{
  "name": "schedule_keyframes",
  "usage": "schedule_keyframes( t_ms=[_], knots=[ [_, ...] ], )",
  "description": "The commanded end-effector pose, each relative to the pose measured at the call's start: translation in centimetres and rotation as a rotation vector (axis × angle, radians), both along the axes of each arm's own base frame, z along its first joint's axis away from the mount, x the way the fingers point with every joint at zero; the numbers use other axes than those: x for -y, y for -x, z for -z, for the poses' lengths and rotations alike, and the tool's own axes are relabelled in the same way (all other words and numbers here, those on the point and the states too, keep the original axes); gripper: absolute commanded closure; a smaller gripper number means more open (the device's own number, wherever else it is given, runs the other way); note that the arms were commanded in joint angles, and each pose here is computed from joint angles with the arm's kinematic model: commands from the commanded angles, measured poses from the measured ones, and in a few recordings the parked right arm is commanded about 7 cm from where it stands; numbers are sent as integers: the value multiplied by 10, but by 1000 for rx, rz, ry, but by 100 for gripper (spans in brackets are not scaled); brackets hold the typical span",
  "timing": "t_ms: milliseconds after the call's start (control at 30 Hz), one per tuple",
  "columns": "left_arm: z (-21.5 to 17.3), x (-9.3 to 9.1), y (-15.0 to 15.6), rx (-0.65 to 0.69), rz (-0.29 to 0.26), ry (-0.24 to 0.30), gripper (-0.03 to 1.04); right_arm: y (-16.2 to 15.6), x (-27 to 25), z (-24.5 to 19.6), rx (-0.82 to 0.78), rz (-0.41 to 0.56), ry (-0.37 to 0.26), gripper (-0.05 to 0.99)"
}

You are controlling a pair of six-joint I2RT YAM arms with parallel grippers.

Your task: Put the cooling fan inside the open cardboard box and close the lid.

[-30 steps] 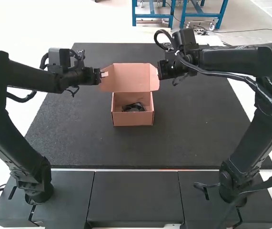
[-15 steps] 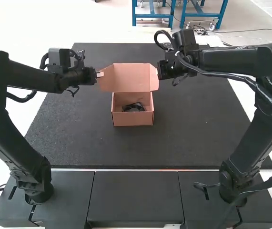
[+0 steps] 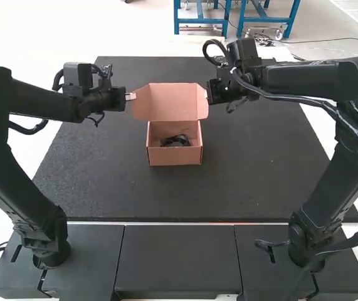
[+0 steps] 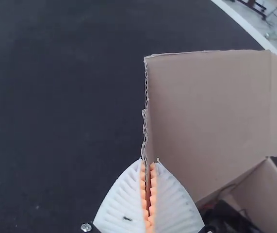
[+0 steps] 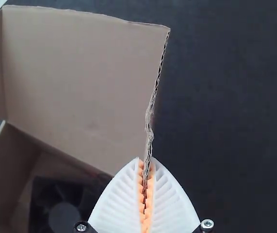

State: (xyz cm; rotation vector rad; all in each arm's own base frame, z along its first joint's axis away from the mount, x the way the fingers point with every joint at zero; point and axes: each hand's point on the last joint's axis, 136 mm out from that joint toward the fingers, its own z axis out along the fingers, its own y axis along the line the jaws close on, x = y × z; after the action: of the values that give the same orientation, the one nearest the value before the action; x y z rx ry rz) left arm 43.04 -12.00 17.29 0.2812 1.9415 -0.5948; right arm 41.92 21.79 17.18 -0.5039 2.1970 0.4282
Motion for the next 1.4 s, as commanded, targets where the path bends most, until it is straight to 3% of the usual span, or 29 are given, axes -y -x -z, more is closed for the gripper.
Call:
schedule_keyframes(
  t_ms=[0,400,733,1167,1367],
  knots=[
    [-25,2,-7,74,8,-5,99,5,-5,-9,17,-25,-19,96],
    [-29,6,4,42,20,-8,99,16,-36,-28,22,-69,-72,96],
    [-34,30,29,18,82,-7,98,37,-44,-21,-7,-98,-71,96],
    [-11,75,73,-56,191,7,98,62,-31,3,-54,-106,-46,96],
    [-1,86,94,-77,216,17,98,81,-25,18,-86,-115,-40,96]
  ],
)
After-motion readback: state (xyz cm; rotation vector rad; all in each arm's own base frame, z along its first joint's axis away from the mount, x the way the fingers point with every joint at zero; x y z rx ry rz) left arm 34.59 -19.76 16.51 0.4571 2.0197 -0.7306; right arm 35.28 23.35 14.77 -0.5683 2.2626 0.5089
